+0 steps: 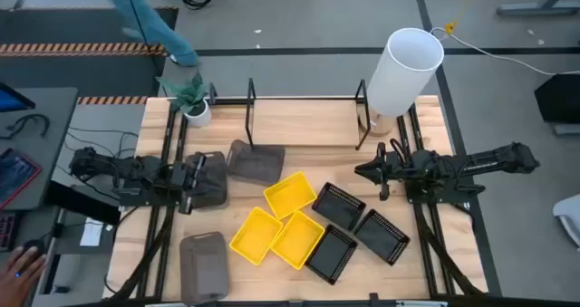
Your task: Stack baskets on shelf by color
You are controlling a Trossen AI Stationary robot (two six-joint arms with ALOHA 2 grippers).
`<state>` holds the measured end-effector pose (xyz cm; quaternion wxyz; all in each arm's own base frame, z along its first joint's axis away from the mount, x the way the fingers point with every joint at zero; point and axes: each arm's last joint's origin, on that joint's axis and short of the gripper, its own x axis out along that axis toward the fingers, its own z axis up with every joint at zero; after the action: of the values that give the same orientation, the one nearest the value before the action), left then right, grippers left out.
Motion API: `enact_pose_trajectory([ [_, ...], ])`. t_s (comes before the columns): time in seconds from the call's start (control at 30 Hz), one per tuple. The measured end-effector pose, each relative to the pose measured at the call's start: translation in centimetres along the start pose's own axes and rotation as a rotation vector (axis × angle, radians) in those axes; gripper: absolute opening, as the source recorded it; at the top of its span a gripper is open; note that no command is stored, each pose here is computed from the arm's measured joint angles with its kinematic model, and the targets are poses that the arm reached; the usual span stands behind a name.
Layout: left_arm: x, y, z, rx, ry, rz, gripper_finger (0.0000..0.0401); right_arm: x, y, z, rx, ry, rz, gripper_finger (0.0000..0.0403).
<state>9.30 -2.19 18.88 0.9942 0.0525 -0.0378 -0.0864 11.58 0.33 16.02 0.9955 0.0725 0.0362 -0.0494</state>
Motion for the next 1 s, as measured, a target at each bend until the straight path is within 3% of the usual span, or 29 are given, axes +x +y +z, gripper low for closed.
enact_pose_trajectory([
  [1.0,0.0,0.0,0.0,0.0,0.0,0.0,0.0061,0.0,0.0,0.0,0.0,0.0,0.0,0.0055],
])
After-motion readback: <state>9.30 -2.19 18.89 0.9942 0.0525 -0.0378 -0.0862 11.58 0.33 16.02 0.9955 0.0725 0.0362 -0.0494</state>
